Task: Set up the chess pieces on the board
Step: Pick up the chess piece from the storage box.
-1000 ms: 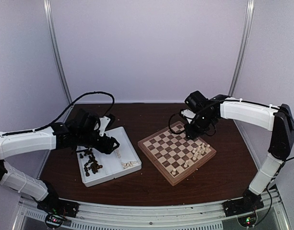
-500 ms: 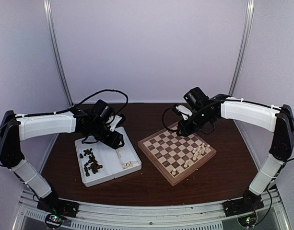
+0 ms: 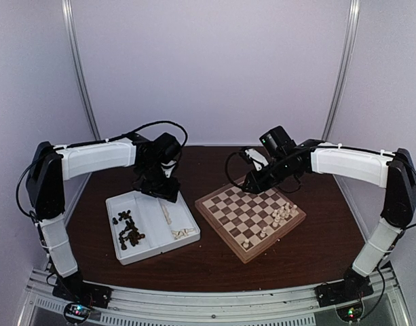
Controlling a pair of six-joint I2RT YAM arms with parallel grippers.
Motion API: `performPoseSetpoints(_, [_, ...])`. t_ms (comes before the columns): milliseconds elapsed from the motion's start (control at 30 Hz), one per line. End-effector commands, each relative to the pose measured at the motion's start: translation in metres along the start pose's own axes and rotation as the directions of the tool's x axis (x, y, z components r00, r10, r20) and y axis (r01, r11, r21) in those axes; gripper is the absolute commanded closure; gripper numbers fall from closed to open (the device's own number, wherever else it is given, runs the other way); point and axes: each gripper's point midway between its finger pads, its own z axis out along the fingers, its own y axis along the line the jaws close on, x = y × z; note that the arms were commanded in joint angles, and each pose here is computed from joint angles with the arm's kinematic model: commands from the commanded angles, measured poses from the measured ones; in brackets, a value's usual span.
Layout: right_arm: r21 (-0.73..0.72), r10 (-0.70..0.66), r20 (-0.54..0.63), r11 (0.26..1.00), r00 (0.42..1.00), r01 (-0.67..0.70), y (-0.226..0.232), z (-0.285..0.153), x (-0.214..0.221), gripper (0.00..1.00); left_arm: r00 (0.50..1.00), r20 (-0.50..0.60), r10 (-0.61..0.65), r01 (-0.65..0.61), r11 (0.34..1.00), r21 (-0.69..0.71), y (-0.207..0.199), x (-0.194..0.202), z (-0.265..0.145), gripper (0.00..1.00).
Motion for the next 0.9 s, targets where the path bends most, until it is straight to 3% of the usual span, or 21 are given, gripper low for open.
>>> performPoseSetpoints(0, [-0.067,0.002,0.071,0.998,0.997,0.003,0.014,-0.001,-0.015,0.74,0.978,0.007,-0.210,0.210,0.973,-0.095,0.012,-0.002,-0.010,0.29])
performPoseSetpoints(233, [-0.095,0.004,0.101,0.995,0.995,0.006,0.015,-0.002,-0.016,0.74,0.942,0.066,-0.328,0.334,0.936,-0.110,-0.011,-0.015,-0.010,0.36])
performPoseSetpoints(433, [-0.095,0.005,0.133,0.995,0.991,0.008,0.011,-0.012,-0.013,0.74,0.916,0.028,-0.400,0.401,0.912,-0.085,-0.028,-0.018,0.006,0.52])
performPoseSetpoints(700, [-0.114,0.022,0.187,0.993,0.982,0.000,0.008,-0.025,-0.016,0.73,0.857,0.046,-0.513,0.510,0.834,-0.209,-0.013,-0.013,0.017,0.53])
performPoseSetpoints(800, [-0.115,0.027,0.192,0.993,0.981,-0.005,0.007,-0.027,-0.016,0.74,0.850,0.027,-0.525,0.515,0.821,-0.245,-0.014,-0.010,0.024,0.63])
performPoseSetpoints(867, [-0.115,0.029,0.196,0.993,0.980,-0.007,0.006,-0.028,-0.015,0.74,0.838,0.014,-0.545,0.524,0.798,-0.298,-0.010,-0.005,0.027,0.65])
